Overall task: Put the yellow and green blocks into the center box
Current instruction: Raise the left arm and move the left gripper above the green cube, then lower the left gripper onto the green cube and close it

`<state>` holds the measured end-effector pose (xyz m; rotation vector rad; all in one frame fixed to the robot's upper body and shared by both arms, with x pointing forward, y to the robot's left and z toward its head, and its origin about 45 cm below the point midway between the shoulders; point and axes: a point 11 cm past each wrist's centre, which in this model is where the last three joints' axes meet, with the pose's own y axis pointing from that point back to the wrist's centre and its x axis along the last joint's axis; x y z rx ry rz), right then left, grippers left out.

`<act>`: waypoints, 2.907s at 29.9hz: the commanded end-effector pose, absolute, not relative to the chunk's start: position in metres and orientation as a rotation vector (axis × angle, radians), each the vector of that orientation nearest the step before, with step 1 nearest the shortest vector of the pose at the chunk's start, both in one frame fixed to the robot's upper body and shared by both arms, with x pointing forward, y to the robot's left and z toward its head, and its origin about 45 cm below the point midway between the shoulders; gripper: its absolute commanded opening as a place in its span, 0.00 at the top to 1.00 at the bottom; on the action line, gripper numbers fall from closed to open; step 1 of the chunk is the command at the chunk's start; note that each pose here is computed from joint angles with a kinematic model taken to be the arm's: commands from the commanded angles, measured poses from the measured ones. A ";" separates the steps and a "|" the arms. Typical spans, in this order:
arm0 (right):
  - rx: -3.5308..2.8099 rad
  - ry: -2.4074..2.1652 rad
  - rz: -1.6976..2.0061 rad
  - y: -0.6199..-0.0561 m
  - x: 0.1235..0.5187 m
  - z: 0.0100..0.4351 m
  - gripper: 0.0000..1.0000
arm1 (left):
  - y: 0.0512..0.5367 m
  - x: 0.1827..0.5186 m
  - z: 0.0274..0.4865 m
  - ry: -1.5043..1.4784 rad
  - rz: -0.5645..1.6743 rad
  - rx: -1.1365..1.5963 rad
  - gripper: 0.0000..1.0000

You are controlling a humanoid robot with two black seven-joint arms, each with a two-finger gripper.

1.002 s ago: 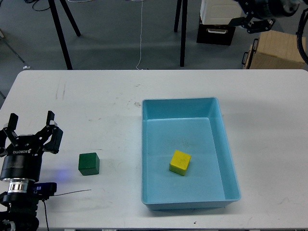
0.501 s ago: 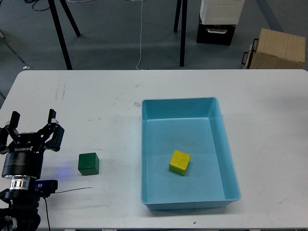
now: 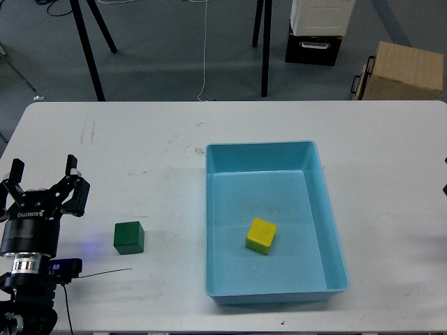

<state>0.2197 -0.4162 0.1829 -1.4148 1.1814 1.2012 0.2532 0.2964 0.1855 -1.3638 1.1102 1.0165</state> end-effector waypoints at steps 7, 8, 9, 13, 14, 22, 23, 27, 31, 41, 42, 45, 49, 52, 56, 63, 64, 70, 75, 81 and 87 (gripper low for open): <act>-1.455 1.219 1.213 -0.422 0.215 0.187 0.00 | 0.295 0.260 0.195 1.090 0.997 -1.442 0.00; -1.466 1.227 1.216 -0.424 0.215 0.187 0.00 | 0.296 0.261 0.196 1.079 1.006 -1.467 0.00; -1.476 1.238 1.221 -0.425 0.214 0.188 0.00 | 0.302 0.262 0.198 1.058 1.020 -1.483 0.00; -1.525 1.291 1.231 -0.436 0.212 0.193 0.00 | 0.329 0.274 0.206 0.960 1.070 -1.518 0.00; -1.531 1.300 1.240 -0.436 0.211 0.192 0.00 | 0.333 0.277 0.204 0.944 1.086 -1.494 0.00; -1.544 1.289 1.228 -0.435 0.217 0.195 0.00 | 0.376 0.288 0.257 0.721 1.078 -1.325 0.00; -1.549 1.285 1.222 -0.435 0.219 0.197 0.00 | 0.382 0.289 0.266 0.692 1.077 -1.291 0.00; -1.555 1.286 1.206 -0.437 0.221 0.199 0.00 | 0.400 0.297 0.311 0.553 1.067 -1.113 0.00; -1.552 1.284 1.205 -0.435 0.220 0.198 0.00 | 0.395 0.311 0.347 0.459 1.022 -0.832 0.00; -1.501 1.260 1.237 -0.423 0.212 0.184 0.00 | 0.329 0.361 0.404 0.116 0.815 -0.250 0.00; -1.499 1.252 1.246 -0.419 0.212 0.182 0.00 | 0.321 0.368 0.405 0.108 0.798 -0.216 0.00; -1.480 1.254 1.263 -0.412 0.205 0.173 0.00 | 0.276 0.386 0.402 0.074 0.688 -0.062 0.00; -1.467 1.250 1.270 -0.409 0.201 0.170 0.00 | 0.213 0.389 0.393 -0.057 0.494 0.228 0.00; -1.463 1.253 1.271 -0.410 0.200 0.170 0.00 | 0.177 0.379 0.376 -0.199 0.318 0.469 0.00; -1.463 1.256 1.261 -0.412 0.200 0.171 0.00 | 0.164 0.355 0.335 -0.371 0.059 0.822 0.00; -1.459 1.261 1.258 -0.414 0.200 0.171 0.00 | 0.199 0.321 0.278 -0.402 -0.198 1.169 0.00; -1.458 1.263 1.258 -0.414 0.200 0.171 0.00 | 0.206 0.320 0.272 -0.406 -0.216 1.215 0.00; -1.455 1.267 1.261 -0.415 0.199 0.169 0.00 | 0.229 0.313 0.244 -0.337 -0.234 1.278 0.00; -1.452 1.268 1.259 -0.415 0.199 0.169 0.00 | 0.237 0.316 0.223 -0.303 -0.231 1.299 0.00; -1.450 1.271 1.262 -0.416 0.199 0.168 0.00 | 0.241 0.317 0.205 -0.278 -0.228 1.312 0.00; -1.450 1.271 1.262 -0.416 0.199 0.168 0.00 | 0.248 0.321 0.193 -0.261 -0.212 1.324 0.00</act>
